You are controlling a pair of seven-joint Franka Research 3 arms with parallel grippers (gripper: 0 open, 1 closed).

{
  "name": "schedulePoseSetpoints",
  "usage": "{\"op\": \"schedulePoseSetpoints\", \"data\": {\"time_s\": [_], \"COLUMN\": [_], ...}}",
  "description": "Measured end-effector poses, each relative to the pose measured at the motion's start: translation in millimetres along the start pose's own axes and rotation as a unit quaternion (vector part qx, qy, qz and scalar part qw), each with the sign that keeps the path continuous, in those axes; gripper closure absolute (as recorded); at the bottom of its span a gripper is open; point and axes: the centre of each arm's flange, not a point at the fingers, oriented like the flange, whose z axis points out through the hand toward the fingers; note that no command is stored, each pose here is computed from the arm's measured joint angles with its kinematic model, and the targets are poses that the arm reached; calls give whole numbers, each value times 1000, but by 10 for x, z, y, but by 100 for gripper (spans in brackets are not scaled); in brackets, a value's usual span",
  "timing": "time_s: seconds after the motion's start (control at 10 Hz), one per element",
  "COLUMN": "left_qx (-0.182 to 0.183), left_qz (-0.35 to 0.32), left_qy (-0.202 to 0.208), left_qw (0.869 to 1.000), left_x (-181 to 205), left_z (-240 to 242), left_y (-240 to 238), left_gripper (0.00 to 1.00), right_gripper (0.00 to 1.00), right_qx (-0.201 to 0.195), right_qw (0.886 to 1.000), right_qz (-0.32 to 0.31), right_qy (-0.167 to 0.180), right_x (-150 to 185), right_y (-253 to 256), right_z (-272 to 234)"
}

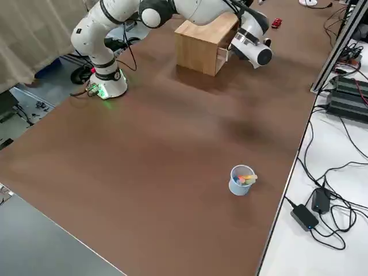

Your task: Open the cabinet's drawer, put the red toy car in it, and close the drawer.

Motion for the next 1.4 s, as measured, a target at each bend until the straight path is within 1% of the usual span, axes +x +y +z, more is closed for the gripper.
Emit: {"op": "schedulePoseSetpoints", "data": {"time_s": [0.4, 0.8, 1.2, 1.4], "left_qx": [0, 0, 0, 0], "left_qz": [0, 0, 0, 0], "left_qy": [0, 0, 0, 0], "left_qw": [1000, 1000, 1000, 1000], "left_x": [0, 0, 0, 0], "left_z": [0, 0, 0, 0], "left_y": [0, 0, 0, 0], "left_gripper": [97, 97, 97, 97], "right_gripper": [68, 68, 69, 69], "right_qx": [6, 3, -1, 4], "right_qw": [999, 996, 995, 994], "right_qz": [6, 8, 7, 10], "right_qy": [52, 85, 99, 111], "right_x": [108, 172, 200, 222], "right_y": [-17, -15, -18, -20], "right_z": [-169, -233, -257, -280]}}
